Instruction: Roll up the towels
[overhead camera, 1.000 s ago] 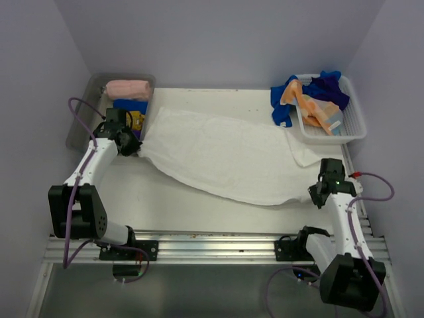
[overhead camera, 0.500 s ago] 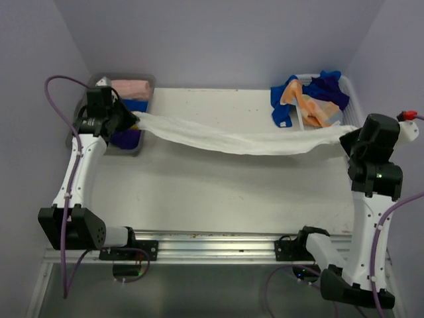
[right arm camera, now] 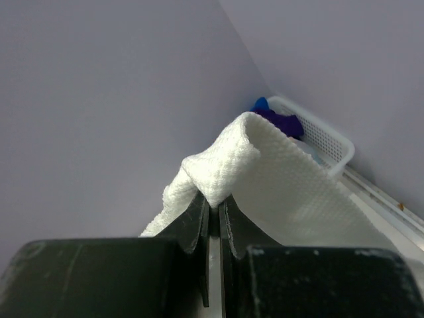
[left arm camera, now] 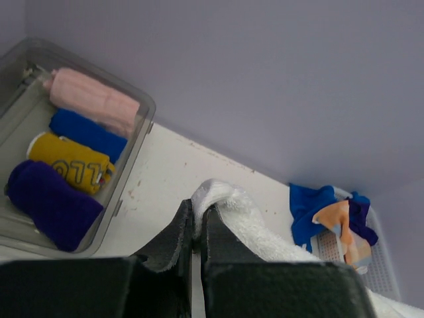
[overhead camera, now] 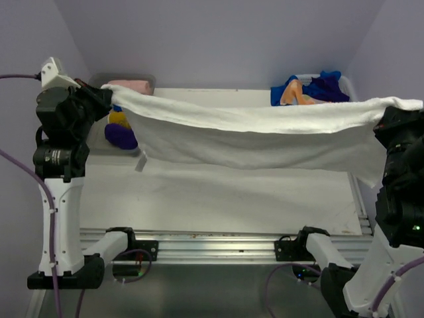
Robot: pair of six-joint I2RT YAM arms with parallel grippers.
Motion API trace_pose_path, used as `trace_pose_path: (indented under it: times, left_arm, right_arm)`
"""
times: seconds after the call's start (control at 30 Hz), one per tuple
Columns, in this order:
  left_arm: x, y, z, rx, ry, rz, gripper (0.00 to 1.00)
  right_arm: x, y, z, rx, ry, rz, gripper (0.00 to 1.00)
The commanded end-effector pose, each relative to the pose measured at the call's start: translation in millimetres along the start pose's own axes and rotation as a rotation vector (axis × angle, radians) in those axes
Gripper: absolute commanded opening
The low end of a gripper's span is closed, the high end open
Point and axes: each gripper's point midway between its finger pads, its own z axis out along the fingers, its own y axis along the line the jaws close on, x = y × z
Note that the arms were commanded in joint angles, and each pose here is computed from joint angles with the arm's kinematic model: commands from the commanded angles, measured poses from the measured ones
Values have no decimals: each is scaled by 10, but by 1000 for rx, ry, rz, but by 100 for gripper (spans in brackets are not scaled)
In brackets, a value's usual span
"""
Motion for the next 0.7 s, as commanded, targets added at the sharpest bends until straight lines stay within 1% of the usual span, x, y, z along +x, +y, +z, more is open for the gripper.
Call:
trace_pose_path:
  times: [0.0, 0.03, 0.07, 0.2, 0.33, 0.4, 0.43, 0.47, 0.5, 0.53, 0.57, 0.6, 0.67]
  left_arm:
    - [-805, -236, -594, 39, -290, 19, 0]
    - [-930, -279, -744, 46, -334, 22, 0]
    - [-1017, -264, -864, 30, -372, 21, 0]
    - [-1282, -236, -1480, -1, -504, 30, 0]
    - [-1399, -156, -1869, -43, -577, 29, 0]
    - [-1400, -122, -1981, -57, -587, 32, 0]
    - [-1385, -99, -1994, -66, -585, 33, 0]
    - [-1368, -71, -2001, -76, -584, 35, 0]
    - [-1303, -17, -1900, -98, -558, 58, 0]
    - [-1255, 50, -1832, -130, -538, 65, 0]
    - [-1175, 121, -1660, -168, -490, 76, 0]
    - [-993, 253, -1493, -222, -412, 91, 0]
    - [-751, 382, -1207, -260, -318, 109, 0]
  right_arm:
    - [-309, 184, -216, -90, -73, -7, 0]
    - [-338, 191, -270, -98, -76, -6, 0]
    - [-437, 195, -390, -111, -107, 2, 0]
    - [-561, 97, -671, -128, -152, 14, 0]
    - [-661, -70, -872, -112, -190, 15, 0]
    - [-676, -167, -953, -101, -203, 16, 0]
    - [-660, -211, -962, -90, -203, 11, 0]
    - [-543, -261, -888, -65, -175, -8, 0]
    - [-491, -315, -904, -57, -168, -13, 0]
    - [-292, -353, -772, -30, -116, -44, 0]
    - [-185, -371, -714, -20, -87, -57, 0]
    - [-65, -406, -657, -3, -52, -76, 0]
    - [251, -492, -461, 47, 30, -132, 0]
